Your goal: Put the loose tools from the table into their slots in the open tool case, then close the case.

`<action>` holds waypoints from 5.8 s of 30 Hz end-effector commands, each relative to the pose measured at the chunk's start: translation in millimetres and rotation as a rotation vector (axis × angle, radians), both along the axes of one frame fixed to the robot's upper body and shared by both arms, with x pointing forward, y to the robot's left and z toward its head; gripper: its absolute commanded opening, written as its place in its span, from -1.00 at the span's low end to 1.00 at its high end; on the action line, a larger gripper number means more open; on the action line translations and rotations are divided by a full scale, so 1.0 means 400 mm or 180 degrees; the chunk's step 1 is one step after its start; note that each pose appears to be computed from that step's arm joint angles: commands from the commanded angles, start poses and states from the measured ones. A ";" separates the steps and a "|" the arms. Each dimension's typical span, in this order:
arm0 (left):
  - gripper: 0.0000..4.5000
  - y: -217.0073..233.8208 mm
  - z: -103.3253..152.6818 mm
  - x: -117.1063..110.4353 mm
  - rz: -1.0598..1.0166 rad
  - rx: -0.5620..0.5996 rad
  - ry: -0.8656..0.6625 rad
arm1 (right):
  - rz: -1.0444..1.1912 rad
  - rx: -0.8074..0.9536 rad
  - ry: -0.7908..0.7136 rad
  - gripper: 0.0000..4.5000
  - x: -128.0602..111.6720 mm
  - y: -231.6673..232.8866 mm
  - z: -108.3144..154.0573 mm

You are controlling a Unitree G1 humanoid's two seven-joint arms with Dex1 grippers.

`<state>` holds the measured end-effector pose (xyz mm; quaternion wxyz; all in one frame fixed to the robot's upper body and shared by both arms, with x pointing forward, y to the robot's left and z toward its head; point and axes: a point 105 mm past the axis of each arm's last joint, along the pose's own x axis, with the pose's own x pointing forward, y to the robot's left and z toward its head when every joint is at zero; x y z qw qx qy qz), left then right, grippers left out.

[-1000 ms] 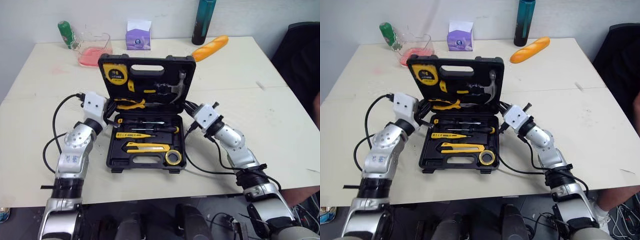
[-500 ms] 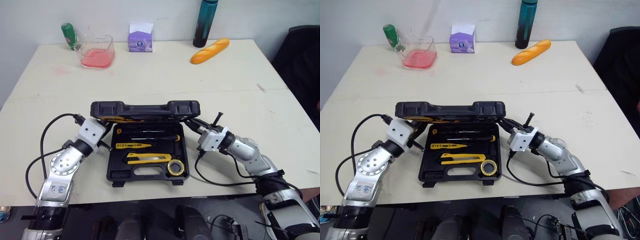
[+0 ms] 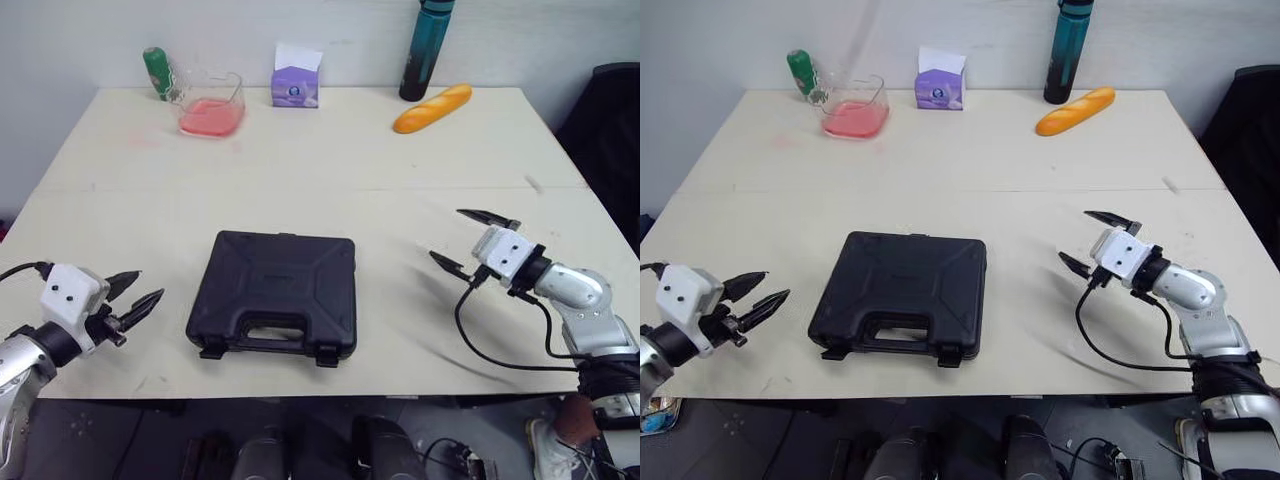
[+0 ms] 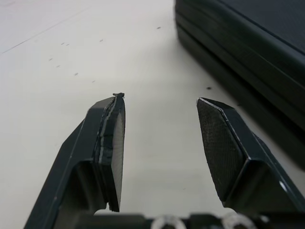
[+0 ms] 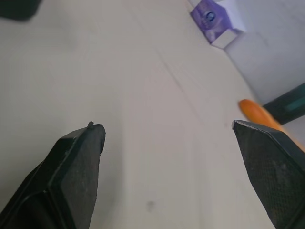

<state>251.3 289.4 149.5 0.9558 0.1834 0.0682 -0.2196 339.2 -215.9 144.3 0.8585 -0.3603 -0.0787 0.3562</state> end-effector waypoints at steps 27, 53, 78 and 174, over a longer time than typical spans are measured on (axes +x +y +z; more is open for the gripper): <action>-1.00 -0.057 -0.003 0.246 -0.0319 -0.0236 0.0279 | 0.1599 0.0115 0.2029 -0.97 -0.282 0.284 -0.148; -1.00 -0.156 -0.025 0.338 -0.1132 -0.0252 0.0236 | 0.1313 0.0610 0.1843 -0.97 -0.234 0.327 -0.178; -1.00 -0.101 0.012 0.204 -0.0924 -0.0430 -0.0018 | 0.0599 0.0243 0.1441 -0.97 -0.094 0.204 -0.084; -1.00 -0.681 -0.163 0.275 -0.1818 0.0565 0.1301 | -0.0149 0.1161 0.1050 -0.97 -0.054 0.177 -0.077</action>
